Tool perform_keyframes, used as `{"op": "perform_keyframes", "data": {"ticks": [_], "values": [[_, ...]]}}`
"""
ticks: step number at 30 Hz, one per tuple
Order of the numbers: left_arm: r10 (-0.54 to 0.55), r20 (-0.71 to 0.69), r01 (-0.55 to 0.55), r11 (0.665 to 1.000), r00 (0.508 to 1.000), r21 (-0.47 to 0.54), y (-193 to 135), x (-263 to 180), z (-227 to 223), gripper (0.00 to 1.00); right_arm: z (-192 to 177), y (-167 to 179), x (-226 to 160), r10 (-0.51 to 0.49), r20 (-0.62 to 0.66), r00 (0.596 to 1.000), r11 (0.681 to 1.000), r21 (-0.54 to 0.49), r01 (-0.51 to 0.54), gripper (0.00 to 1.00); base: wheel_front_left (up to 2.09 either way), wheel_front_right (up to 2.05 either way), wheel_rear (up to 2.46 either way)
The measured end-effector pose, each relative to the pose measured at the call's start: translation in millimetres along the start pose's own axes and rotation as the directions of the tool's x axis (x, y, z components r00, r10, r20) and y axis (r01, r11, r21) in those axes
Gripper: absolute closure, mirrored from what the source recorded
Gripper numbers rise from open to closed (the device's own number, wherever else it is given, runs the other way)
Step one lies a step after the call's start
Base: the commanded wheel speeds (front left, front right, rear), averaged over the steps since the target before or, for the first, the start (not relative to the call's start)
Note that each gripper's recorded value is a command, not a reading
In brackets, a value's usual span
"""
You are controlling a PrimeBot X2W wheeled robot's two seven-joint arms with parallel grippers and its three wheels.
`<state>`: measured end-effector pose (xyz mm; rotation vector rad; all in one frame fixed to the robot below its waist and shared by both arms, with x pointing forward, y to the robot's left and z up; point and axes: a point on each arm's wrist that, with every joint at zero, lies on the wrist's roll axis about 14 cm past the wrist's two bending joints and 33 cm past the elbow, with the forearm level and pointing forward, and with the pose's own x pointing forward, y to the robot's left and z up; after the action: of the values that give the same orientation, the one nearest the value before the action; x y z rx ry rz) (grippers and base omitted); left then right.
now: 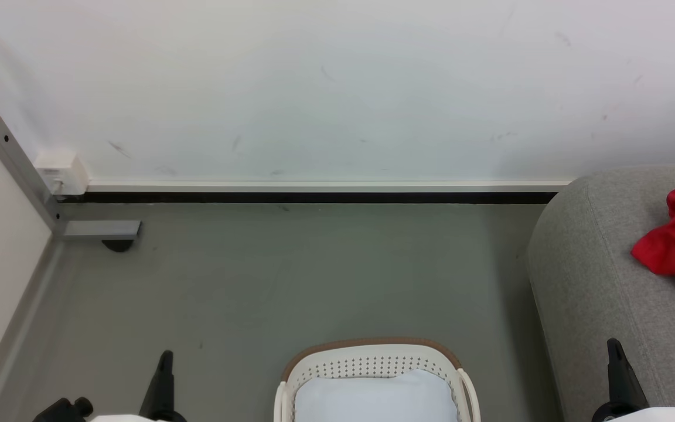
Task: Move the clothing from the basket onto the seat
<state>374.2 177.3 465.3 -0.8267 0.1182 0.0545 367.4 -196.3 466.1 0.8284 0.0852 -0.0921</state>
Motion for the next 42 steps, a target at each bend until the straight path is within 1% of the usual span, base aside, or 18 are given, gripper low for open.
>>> {"op": "perform_keyframes", "data": {"ticks": [10,20,32,42], "values": [[-0.003,0.004,0.004,0.993,1.0,-0.119,-1.6,2.7,5.6,1.0,4.2,2.2,2.9,0.002,0.003,1.0,0.993,0.121,-0.002,1.0,0.0,0.0,0.0],[-0.004,0.007,0.006,0.973,1.0,-0.231,-1.6,4.0,10.4,1.0,8.9,6.5,6.1,0.014,0.007,1.0,0.974,0.228,-0.015,1.0,0.0,0.0,0.0],[-0.019,0.015,0.023,0.938,1.0,-0.347,-4.7,5.9,16.4,1.0,11.3,9.0,7.6,0.024,0.004,1.0,0.94,0.342,-0.024,1.0,0.0,0.0,0.0],[-0.031,0.023,0.037,0.904,0.999,-0.426,-6.3,6.6,21.6,1.0,14.2,12.2,9.1,0.037,0.006,0.999,0.904,0.427,-0.037,1.0,0.0,0.0,0.0]]}}
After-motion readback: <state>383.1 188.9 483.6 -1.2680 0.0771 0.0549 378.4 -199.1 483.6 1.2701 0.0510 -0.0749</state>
